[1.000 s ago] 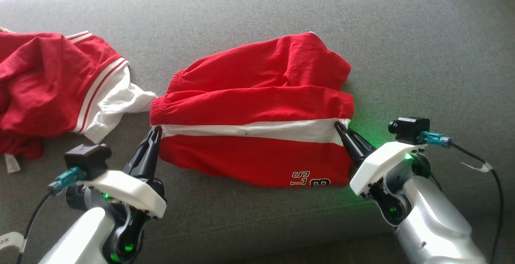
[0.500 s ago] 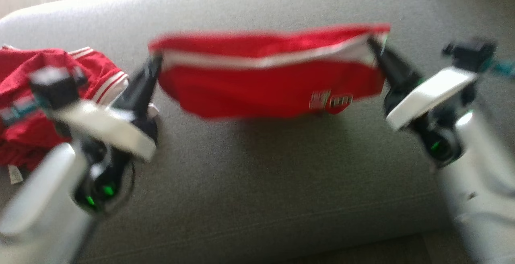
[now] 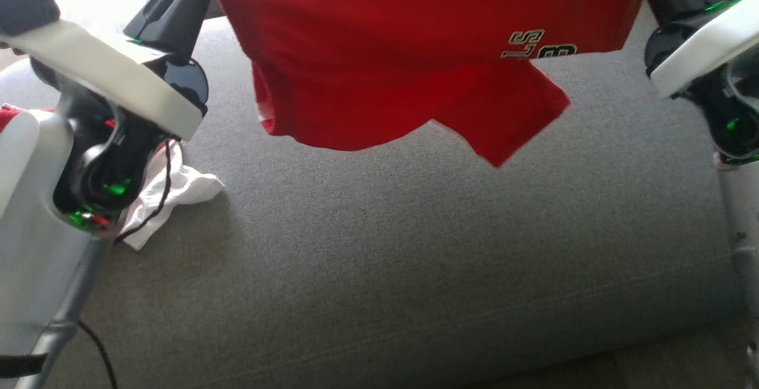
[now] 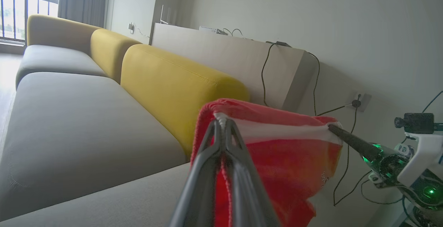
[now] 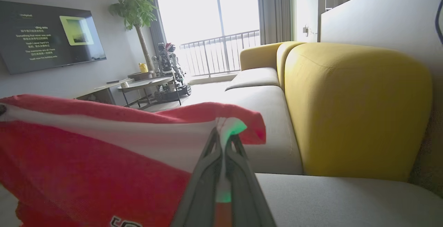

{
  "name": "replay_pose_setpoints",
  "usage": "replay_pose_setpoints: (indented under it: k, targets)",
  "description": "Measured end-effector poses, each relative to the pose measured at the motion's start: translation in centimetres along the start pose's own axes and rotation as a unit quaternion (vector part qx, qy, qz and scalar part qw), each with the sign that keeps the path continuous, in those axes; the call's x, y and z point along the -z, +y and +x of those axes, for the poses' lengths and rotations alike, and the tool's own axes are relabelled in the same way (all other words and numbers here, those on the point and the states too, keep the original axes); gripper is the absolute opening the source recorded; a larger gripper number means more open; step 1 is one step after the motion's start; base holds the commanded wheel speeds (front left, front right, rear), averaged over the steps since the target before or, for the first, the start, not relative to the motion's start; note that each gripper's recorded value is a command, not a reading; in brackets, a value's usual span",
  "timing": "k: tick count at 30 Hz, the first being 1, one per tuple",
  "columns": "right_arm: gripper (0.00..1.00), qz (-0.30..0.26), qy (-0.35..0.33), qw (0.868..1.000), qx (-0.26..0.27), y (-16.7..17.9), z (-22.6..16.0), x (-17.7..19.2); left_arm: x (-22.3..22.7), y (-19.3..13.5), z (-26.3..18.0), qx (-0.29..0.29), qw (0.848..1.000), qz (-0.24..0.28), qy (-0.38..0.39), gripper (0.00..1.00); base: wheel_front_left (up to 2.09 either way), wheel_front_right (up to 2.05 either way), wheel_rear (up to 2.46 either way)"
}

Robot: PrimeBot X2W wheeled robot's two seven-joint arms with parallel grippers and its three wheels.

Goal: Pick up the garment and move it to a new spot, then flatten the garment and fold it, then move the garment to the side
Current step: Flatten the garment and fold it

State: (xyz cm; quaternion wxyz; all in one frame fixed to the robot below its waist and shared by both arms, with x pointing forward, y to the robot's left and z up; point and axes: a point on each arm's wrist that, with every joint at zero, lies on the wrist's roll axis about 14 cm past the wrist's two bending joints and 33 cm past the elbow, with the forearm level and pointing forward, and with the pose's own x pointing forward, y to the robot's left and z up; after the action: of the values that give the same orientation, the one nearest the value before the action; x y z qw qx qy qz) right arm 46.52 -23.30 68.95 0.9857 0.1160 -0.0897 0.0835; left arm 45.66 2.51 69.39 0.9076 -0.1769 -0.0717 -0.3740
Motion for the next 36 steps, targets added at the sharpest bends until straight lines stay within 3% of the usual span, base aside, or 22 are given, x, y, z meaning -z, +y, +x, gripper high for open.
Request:
replay_pose_setpoints:
  k: [9, 16, 22, 25, 26, 27, 28, 29, 32, 36]
  targets:
    - [0.0, -0.01, -0.004, 1.0, 0.009, -0.5, -0.1, -0.8, 0.2, -0.8, 0.6, 0.01, 0.999, -0.034, 0.007, 0.0, 0.0, 0.0, 0.0]
    - [0.0, -0.03, 0.001, 1.0, 0.003, 0.4, 2.4, -0.7, 1.0, -0.3, 2.5, 0.013, 0.999, -0.033, 0.019, 0.0, 0.0, 0.0, 0.0]
    - [0.0, -0.03, 0.081, 0.996, -0.023, 2.2, 3.4, 5.5, 5.3, 1.9, 2.5, -0.006, 0.997, -0.04, 0.073, 0.0, 0.0, 0.0, 0.0]
    - [0.0, -0.038, 0.135, 0.99, -0.025, 2.1, 2.4, 10.3, 10.3, 4.2, 0.1, -0.044, 0.989, -0.072, 0.119, 0.0, 0.0, 0.0, 0.0]
    - [0.0, -0.039, 0.172, 0.984, -0.02, 1.7, 0.6, 14.2, 14.4, 6.0, -2.8, -0.08, 0.981, -0.087, 0.156, 0.0, 0.0, 0.0, 0.0]
    - [0.14, -0.044, 0.189, 0.981, -0.016, 1.4, -0.4, 16.1, 16.1, 6.8, -4.3, -0.098, 0.976, -0.095, 0.171, 0.0, 0.0, 0.0, 0.0]
    - [0.69, -0.051, 0.203, 0.978, -0.013, 1.1, -1.4, 17.8, 17.6, 7.5, -5.7, -0.115, 0.971, -0.105, 0.182, 0.0, 0.0, 0.0, 0.0]
    - [1.0, -0.06, 0.217, 0.974, -0.01, 0.9, -2.4, 19.4, 18.9, 7.9, -7.0, -0.131, 0.966, -0.113, 0.191, 0.0, 0.0, 0.0, 0.0]
    - [1.0, -0.084, 0.229, 0.97, -0.007, 0.9, -4.6, 22.3, 21.2, 8.7, -9.6, -0.161, 0.959, -0.121, 0.201, 0.0, 0.0, 0.0, 0.0]
    - [1.0, -0.111, 0.212, 0.971, -0.03, 3.7, -6.2, 23.5, 22.1, 9.9, -11.9, -0.195, 0.955, -0.104, 0.198, 0.0, 0.0, 0.0, 0.0]
